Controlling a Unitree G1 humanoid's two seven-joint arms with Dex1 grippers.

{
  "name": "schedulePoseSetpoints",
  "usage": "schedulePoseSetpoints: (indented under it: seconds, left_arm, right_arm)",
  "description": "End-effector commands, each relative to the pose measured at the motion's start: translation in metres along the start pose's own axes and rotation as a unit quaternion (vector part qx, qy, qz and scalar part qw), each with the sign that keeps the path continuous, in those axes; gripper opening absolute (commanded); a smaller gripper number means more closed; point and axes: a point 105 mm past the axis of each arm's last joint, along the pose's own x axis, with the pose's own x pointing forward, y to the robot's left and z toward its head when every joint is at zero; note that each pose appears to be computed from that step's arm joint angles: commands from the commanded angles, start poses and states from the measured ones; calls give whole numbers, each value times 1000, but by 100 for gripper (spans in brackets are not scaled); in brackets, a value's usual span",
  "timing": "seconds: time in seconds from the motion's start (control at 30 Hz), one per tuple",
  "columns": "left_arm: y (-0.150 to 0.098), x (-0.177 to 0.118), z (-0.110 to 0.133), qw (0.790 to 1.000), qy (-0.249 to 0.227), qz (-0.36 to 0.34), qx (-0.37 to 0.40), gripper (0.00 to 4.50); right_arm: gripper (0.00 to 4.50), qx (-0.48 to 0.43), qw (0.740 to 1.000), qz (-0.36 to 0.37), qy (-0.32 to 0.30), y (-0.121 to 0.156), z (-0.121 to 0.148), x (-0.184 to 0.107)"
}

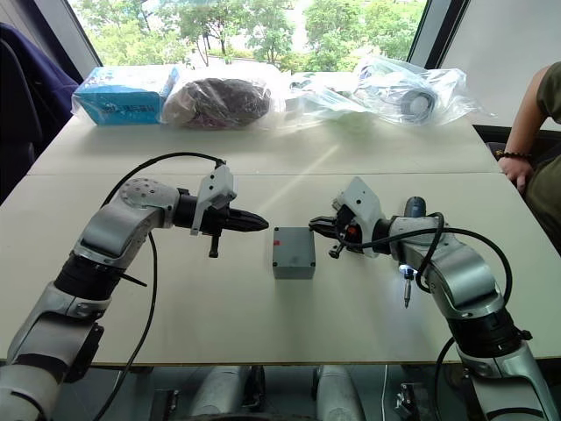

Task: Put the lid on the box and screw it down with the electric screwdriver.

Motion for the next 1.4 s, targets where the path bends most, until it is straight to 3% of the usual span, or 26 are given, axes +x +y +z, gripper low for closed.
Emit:
schedulePoseSetpoints:
  seconds: [0.03, 0.47, 0.6, 0.8, 0.87, 0.9, 1.0, 1.13, 1.27, 1.4]
  left_arm:
    - [-2, 0, 8, 1000, -10, -2, 17, 0]
    - [-2, 1, 10, 1000, -14, -1, 20, 0]
    - [-2, 0, 12, 1000, -17, -2, 20, 0]
    - [-2, 1, 18, 999, -31, -6, 19, 0]
    - [-3, 3, 22, 999, -41, -10, 21, 0]
    - [-4, 4, 26, 998, -45, -17, 28, 0]
    - [-9, 7, 34, 997, -45, -38, 55, 0]
    - [-14, 12, 38, 993, -36, -53, 96, 0]
    - [-23, 20, 47, 989, -48, -69, 122, 0]
    - [-31, 27, 36, 983, -11, -88, 162, 0]
  right_arm:
    - [3, -16, 1000, -8, -9, -1, 5, -2]
    - [3, -2, 1000, -11, -9, -2, 0, -1]
    - [123, 3, 1000, -14, -11, -5, 2, -3]
    - [368, 9, 999, -34, -22, -12, 8, -9]
    - [436, 34, 997, -59, -32, -20, 12, -17]
    - [447, 56, 994, -86, -35, -30, 16, -26]
    - [447, 104, 982, -154, -18, -54, 22, -54]
    - [447, 161, 958, -227, 67, -74, 16, -95]
    - [447, 235, 926, -268, 127, -85, 1, -128]
    - [447, 284, 903, -272, 175, -89, -19, -143]
